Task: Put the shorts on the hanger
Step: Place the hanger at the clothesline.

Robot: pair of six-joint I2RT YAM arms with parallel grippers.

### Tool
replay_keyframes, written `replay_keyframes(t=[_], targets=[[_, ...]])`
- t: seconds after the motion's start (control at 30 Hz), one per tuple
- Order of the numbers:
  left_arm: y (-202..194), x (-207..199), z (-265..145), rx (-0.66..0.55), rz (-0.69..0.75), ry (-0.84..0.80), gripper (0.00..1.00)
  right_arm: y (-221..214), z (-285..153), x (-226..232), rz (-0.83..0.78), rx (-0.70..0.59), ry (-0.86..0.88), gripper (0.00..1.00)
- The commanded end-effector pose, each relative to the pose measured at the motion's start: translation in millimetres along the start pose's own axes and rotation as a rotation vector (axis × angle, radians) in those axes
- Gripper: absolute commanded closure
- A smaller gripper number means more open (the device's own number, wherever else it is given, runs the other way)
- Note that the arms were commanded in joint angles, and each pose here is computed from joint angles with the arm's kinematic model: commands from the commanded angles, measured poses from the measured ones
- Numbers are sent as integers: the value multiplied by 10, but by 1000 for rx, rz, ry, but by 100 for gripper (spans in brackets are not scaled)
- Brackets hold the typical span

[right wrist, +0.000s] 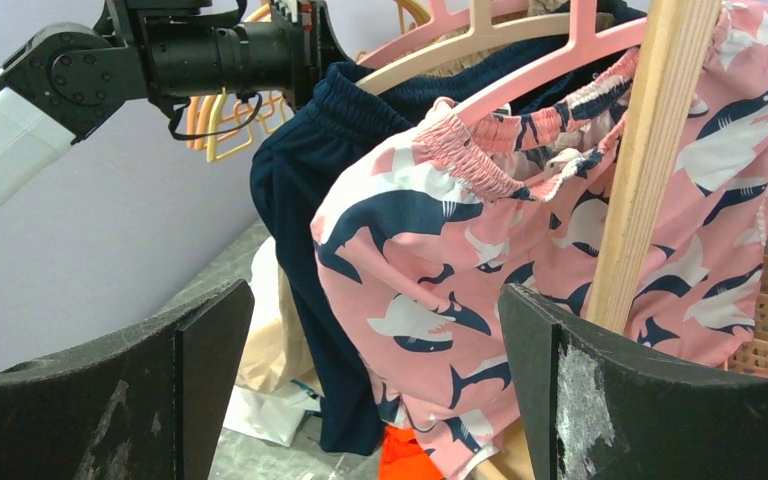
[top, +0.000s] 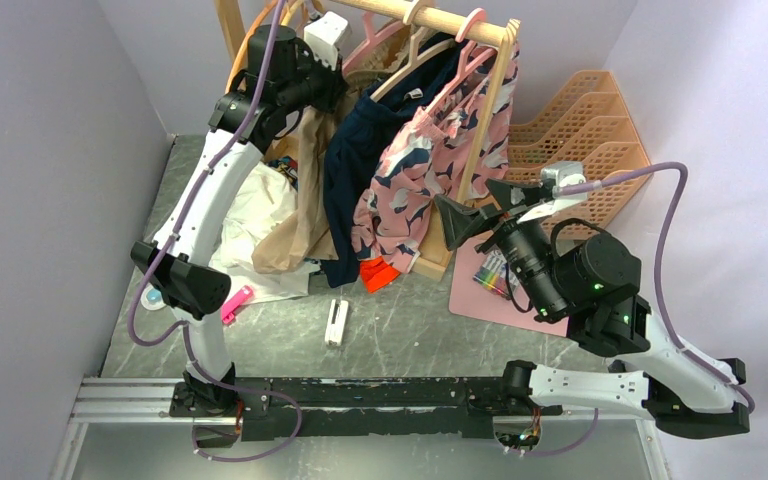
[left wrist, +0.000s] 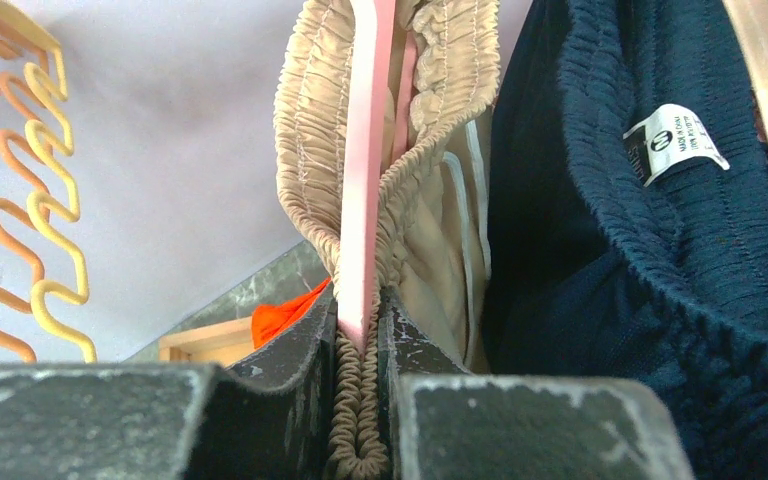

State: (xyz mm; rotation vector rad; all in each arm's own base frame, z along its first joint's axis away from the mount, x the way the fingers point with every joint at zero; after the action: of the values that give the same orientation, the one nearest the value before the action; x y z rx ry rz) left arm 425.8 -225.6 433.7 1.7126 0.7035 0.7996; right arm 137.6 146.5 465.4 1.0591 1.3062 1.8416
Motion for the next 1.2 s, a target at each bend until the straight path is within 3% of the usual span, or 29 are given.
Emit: replay_keyframes(t=[0.0,0.53,0.83,1.17], targets=[[731,99,-245,-295,81,35,93,-32,0,-22,-5,3,-17,2],[833,47,-264,-350,182,28,93,-67,10,-40,-25,8,-34,2],[673,0,-224,-305,190,22,93,-86,-3,-67,-32,13,-46,2],[483,21,-522,-204,129,108,93,-84,-19,-94,-37,8,-53,2]])
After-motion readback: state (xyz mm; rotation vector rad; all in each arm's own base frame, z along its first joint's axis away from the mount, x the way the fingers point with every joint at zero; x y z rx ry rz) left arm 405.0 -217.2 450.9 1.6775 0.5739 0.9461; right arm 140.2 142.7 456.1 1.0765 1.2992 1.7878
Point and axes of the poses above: each gripper's point midway between its finger pads, its own z axis out along the fingers, its own x axis along the line the jaws close on, y = z × x, the point moved 6 cm from there along -z, back along the fingers, and after that the axes turned 5 degrees about z, right-handed, at the moved point
